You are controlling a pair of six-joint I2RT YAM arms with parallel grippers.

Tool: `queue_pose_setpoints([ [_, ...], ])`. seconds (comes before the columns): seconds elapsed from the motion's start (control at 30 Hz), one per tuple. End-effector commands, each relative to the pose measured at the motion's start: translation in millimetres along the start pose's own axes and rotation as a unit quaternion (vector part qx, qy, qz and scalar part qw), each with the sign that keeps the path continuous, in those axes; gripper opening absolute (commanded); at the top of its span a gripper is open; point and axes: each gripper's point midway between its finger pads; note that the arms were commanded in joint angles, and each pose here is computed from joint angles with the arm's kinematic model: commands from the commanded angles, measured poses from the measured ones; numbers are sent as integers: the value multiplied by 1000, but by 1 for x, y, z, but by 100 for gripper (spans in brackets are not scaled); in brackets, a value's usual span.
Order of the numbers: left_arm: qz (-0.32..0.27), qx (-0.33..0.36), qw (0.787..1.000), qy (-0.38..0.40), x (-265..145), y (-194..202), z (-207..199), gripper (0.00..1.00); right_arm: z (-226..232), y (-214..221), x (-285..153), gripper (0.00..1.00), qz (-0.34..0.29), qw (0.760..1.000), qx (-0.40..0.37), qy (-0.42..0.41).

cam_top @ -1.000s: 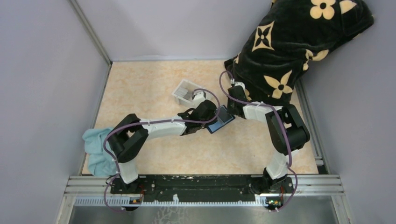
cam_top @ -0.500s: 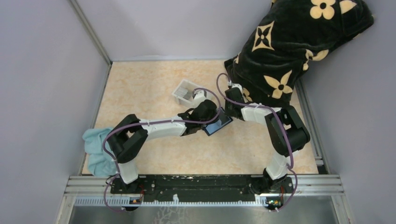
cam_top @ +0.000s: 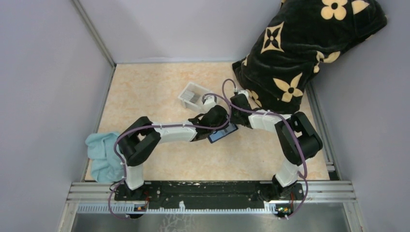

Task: Put the credit cards into the card holder
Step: Insert the credit card into the card holder.

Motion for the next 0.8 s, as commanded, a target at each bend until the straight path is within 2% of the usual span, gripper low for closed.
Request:
queue_pose_setpoints([
  [0.0,-1,-5,1000,6,-1,11,1,22,-13,21,-9,19,28,999,-4,26],
  [0.23,-8,-7,1000,4,-7,6,3,22,-24,-7,-25,35,-17,998,0,54],
  [0.4,-37,4,999,-1,-27,-18,5,23,-22,-40,-44,45,-55,997,-11,61],
  [0.57,-92,27,994,-52,-55,-52,30,30,6,-85,-65,59,-101,994,-40,18],
  [0.77,-132,19,985,-107,-78,-86,71,39,56,-138,-74,63,-124,988,-87,-39],
])
Point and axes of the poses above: each gripper's point midway between its finger pads, its own x axis out along the fingers, its own z axis along the line the jaws close on, y = z × x, and after that the axes turned 9 degrees about x, right-handed
